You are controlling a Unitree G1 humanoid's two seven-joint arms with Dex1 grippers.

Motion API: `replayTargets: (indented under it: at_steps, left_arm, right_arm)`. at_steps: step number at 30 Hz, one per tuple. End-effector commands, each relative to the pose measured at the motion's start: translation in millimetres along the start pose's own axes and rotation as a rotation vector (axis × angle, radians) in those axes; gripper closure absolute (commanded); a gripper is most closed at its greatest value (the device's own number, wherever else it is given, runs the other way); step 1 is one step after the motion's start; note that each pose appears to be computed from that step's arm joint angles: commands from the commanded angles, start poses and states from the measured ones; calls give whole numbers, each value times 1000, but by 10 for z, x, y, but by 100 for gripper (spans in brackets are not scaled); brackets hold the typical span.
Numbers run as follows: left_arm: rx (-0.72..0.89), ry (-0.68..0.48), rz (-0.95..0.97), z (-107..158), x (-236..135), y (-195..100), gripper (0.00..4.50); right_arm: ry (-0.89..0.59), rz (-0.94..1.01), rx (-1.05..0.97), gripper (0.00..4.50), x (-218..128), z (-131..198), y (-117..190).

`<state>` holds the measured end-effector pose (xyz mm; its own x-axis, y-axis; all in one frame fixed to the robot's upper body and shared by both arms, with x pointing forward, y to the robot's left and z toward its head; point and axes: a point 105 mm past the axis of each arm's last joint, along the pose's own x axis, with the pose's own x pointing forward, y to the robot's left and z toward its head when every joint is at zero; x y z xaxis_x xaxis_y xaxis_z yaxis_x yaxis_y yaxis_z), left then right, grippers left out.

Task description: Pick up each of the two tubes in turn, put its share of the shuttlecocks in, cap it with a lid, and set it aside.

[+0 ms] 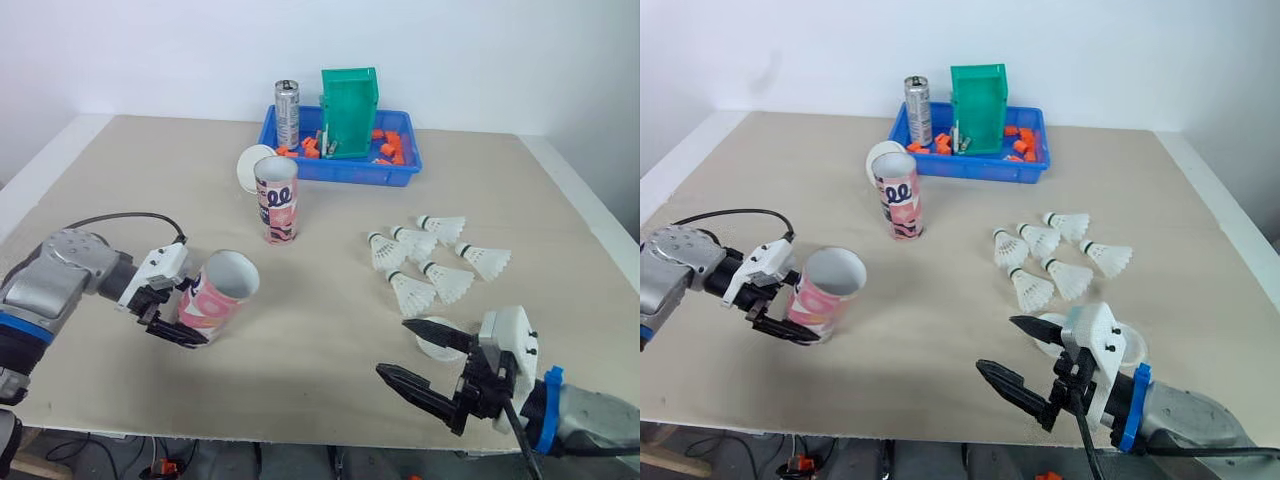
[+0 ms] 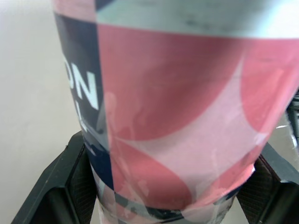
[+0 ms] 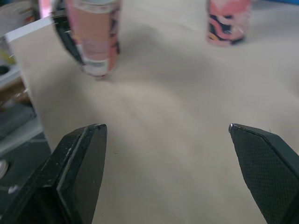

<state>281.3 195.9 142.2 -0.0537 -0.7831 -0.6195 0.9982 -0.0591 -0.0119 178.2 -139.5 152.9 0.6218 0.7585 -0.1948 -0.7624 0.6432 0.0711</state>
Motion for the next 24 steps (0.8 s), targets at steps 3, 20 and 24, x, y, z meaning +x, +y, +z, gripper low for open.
replayTargets:
  at_steps: [3,20,24]
  left_arm:
    - [28,34,-19,74,-72,-28,83]
    - [111,121,-33,27,-123,-21,83]
    - [117,108,-32,26,-103,-16,83]
  right_arm:
    - [-26,-109,-2,0,51,-57,-146]
    - [-25,-340,-8,0,294,-227,-588]
    - [-29,-366,-22,0,332,-225,-697]
